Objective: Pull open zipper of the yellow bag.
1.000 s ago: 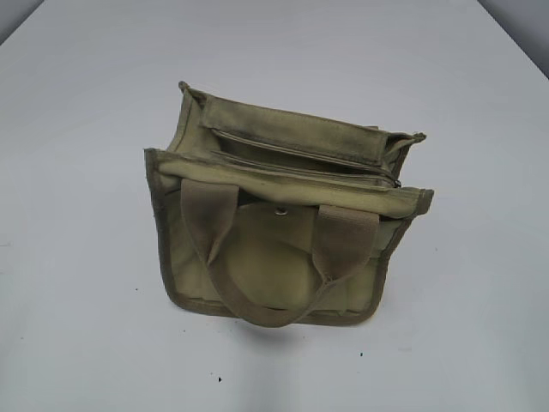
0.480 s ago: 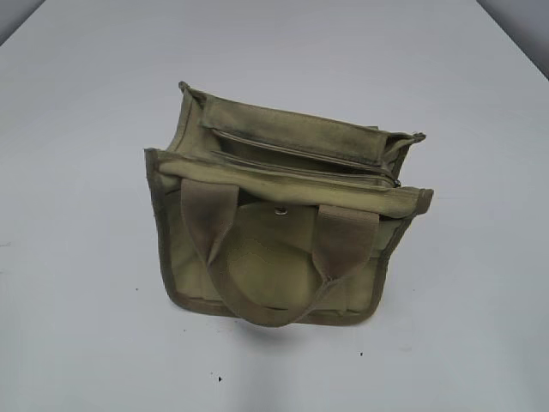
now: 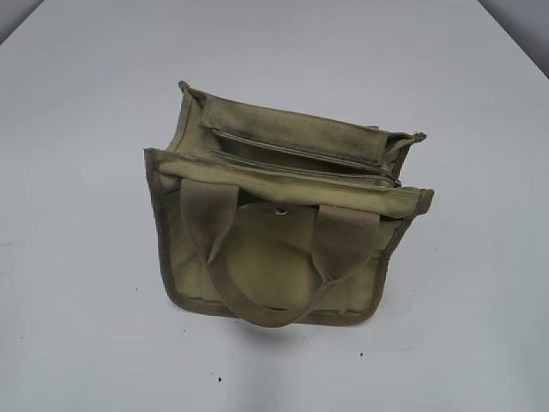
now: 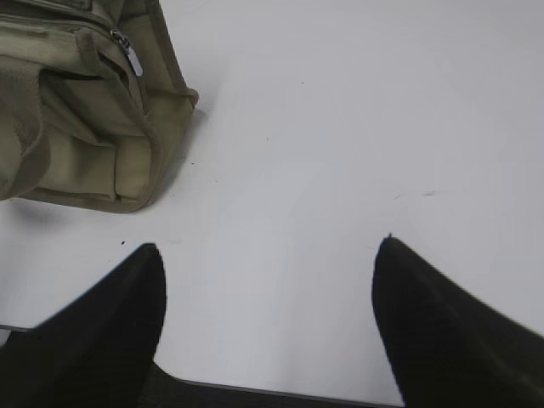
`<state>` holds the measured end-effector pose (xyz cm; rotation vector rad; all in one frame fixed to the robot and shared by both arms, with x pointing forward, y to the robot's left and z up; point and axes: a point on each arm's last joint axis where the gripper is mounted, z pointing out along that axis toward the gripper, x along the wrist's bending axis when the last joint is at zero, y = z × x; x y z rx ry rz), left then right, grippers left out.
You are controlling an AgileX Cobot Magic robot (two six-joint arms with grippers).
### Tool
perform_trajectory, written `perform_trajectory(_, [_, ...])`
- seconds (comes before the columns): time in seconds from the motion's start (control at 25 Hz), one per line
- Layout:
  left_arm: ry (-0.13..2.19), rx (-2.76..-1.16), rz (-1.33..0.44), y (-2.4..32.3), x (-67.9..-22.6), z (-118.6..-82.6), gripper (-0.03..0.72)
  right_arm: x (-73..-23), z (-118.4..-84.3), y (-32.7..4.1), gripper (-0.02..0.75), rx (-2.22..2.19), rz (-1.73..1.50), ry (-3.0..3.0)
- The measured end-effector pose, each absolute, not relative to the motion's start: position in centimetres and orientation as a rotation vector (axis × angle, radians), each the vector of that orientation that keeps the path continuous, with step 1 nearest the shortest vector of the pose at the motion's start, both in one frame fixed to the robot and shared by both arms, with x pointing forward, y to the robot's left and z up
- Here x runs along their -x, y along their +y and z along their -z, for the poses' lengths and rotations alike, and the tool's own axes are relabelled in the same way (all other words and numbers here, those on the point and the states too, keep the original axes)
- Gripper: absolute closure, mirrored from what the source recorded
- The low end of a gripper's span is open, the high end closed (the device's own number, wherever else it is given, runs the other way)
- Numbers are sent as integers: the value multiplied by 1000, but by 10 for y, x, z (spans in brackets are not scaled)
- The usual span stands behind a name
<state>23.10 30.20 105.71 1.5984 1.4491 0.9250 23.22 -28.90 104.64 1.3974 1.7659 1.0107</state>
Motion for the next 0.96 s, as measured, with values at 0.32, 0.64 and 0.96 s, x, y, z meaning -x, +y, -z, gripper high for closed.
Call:
perform_trajectory(0.32, [1449,-1598,-925,302,-231,-1057,234,-232,-1046,-289,153,-1398,-1010,1765])
perform_trajectory(0.64, [1449,-1598,-925,302,-231,-1057,234,-233,-1046,-289,153,-1433,-987,1724])
perform_trajectory(0.96, [1449,-1598,-925,302,-231,-1057,234,-233,-1047,-288,153,-1435,-1001,1728])
